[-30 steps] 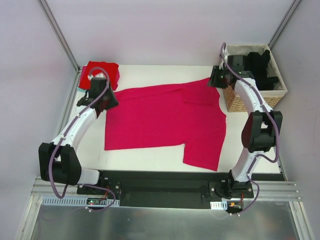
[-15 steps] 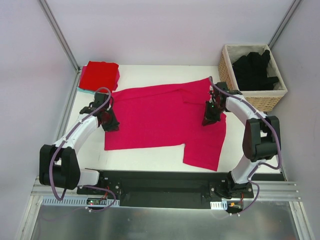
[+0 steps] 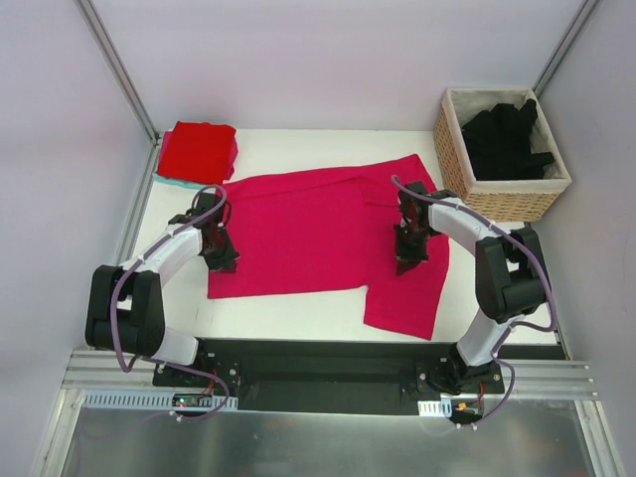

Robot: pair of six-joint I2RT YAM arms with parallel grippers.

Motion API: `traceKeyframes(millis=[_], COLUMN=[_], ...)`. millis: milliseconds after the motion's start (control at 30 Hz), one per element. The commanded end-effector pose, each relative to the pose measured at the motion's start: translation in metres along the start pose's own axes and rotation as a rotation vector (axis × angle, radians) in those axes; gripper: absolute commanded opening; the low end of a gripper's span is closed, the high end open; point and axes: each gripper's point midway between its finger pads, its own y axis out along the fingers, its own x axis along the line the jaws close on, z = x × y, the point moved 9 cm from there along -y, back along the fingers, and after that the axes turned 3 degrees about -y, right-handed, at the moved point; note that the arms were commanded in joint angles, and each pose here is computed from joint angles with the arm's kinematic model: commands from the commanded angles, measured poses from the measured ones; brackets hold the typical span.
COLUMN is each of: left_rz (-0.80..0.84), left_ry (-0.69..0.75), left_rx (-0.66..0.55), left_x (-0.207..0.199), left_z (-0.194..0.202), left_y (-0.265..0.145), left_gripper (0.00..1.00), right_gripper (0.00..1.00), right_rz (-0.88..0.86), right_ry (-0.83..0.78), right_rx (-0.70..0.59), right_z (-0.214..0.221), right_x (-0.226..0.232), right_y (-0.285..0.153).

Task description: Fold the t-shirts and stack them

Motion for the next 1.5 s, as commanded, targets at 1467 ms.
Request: traceKeyframes(millis=[1467], left_rz=[0.043], left_ry=[-0.130], left_rx=[0.003], left_x=[0.021], left_z=[-0.003], left_y=[-0.077], left_gripper=[0.00], right_gripper=[0.00], right_rz=[0.067], right_ry=[0.007], right_rx=[0.091], right_z=[0.006], right_x=[0.010], right_y=[-0.006])
